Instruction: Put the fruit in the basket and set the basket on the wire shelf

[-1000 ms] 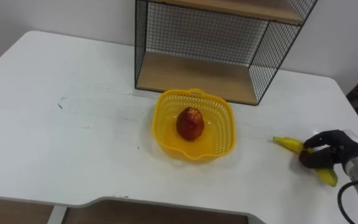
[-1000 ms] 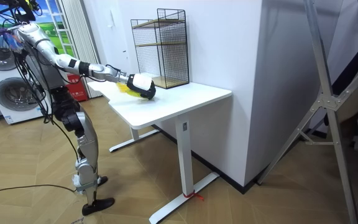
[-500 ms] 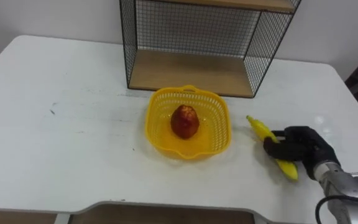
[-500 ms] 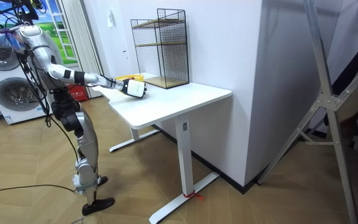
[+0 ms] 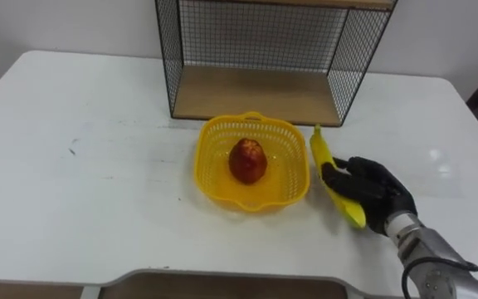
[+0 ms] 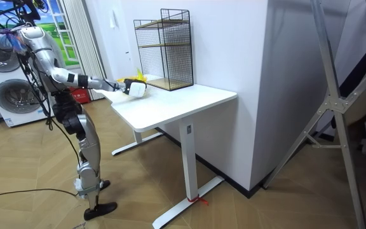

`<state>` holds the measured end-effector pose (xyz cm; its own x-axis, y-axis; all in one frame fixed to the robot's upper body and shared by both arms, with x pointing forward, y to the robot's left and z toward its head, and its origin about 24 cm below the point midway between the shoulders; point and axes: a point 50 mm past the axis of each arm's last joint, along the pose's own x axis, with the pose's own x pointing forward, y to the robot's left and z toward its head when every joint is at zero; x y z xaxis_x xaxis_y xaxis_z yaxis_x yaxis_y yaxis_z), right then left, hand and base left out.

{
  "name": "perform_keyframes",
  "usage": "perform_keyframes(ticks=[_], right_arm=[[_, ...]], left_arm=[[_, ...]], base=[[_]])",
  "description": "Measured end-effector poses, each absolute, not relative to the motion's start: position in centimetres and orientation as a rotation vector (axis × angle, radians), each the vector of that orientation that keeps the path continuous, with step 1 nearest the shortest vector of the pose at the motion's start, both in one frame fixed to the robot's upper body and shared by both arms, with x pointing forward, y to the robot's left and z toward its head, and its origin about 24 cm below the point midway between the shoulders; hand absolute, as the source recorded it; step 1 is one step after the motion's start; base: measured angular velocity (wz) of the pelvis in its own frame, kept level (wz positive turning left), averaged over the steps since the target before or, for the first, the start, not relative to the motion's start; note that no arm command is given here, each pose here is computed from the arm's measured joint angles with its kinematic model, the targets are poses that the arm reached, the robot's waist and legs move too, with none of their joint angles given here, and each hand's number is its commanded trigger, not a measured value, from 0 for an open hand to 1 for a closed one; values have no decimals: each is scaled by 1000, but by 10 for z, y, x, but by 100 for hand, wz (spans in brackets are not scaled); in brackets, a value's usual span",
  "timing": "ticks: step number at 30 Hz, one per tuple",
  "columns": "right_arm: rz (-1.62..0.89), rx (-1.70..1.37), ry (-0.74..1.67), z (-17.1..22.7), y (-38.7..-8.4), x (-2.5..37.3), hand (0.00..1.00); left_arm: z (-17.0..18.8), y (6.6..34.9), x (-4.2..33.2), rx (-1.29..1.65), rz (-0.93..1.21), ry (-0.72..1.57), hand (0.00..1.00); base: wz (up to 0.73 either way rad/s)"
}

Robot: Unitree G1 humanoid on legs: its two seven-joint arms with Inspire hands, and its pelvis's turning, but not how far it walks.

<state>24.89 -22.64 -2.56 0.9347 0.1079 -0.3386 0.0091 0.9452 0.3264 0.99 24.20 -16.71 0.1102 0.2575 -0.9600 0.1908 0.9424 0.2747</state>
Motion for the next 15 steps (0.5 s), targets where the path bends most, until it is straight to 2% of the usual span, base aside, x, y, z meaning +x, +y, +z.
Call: perform_keyframes(ticks=[15], right_arm=[[56, 408, 261, -5, -219, 257, 100]], left_arm=[[-168, 237, -7, 370, 66, 1501, 0]], base=[[0]])
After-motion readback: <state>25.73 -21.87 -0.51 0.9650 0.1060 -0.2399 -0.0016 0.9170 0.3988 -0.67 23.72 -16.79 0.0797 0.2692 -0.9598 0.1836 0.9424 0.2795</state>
